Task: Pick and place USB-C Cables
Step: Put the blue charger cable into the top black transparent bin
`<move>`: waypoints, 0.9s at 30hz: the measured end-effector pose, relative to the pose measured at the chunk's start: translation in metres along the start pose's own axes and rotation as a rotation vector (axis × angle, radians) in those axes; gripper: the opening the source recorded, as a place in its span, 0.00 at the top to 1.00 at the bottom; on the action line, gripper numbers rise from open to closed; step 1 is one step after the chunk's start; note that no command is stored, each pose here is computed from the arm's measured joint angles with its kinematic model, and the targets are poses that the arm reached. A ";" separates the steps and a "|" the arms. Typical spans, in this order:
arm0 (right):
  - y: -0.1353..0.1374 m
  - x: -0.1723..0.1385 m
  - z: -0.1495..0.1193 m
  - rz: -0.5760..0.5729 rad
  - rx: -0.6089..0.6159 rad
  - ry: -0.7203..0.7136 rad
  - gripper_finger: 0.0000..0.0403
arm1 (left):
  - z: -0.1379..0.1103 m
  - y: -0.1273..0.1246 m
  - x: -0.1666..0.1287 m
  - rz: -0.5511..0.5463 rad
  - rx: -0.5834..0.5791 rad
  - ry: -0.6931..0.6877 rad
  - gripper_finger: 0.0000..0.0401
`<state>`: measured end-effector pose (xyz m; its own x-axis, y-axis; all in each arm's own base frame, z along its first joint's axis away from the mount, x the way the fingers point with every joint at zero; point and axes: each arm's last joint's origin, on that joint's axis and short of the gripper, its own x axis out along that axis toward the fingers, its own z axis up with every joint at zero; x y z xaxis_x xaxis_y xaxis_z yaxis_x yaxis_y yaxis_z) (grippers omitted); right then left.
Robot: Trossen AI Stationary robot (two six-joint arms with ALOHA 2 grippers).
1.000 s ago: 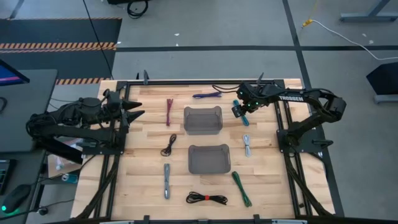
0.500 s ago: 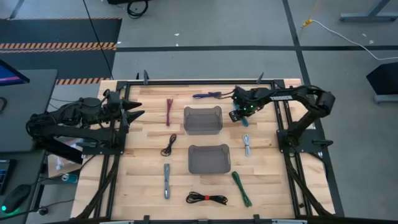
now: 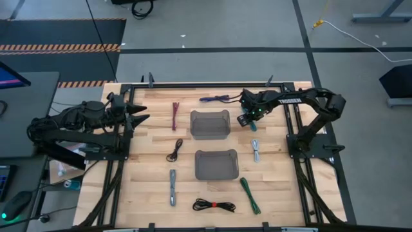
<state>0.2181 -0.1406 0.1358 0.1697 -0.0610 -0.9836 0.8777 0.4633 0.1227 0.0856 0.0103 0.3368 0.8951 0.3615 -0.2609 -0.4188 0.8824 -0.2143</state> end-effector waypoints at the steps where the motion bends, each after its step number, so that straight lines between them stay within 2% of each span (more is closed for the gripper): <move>1: 0.000 0.001 0.000 -0.006 0.001 0.005 0.62 | 0.000 0.000 0.000 0.000 0.000 0.000 0.49; 7: -0.002 0.001 -0.001 -0.036 -0.006 0.003 0.90 | 0.000 0.000 0.000 0.000 0.000 0.001 0.49; 9: -0.002 0.001 -0.001 -0.037 -0.022 0.005 0.95 | 0.000 0.000 0.000 0.000 0.000 0.001 0.49; 19: -0.001 -0.007 0.000 -0.026 -0.024 -0.019 0.95 | 0.000 0.000 0.000 0.000 0.000 0.000 0.49; 27: 0.009 -0.060 0.014 0.038 -0.063 -0.149 0.95 | 0.000 0.000 0.000 0.000 0.000 0.001 0.49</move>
<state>0.2225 -0.1450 0.1980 0.2707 -0.1712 -0.9473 0.8406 0.5217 0.1459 0.0856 0.0103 0.3367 0.8949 0.3614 -0.2618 -0.4190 0.8823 -0.2142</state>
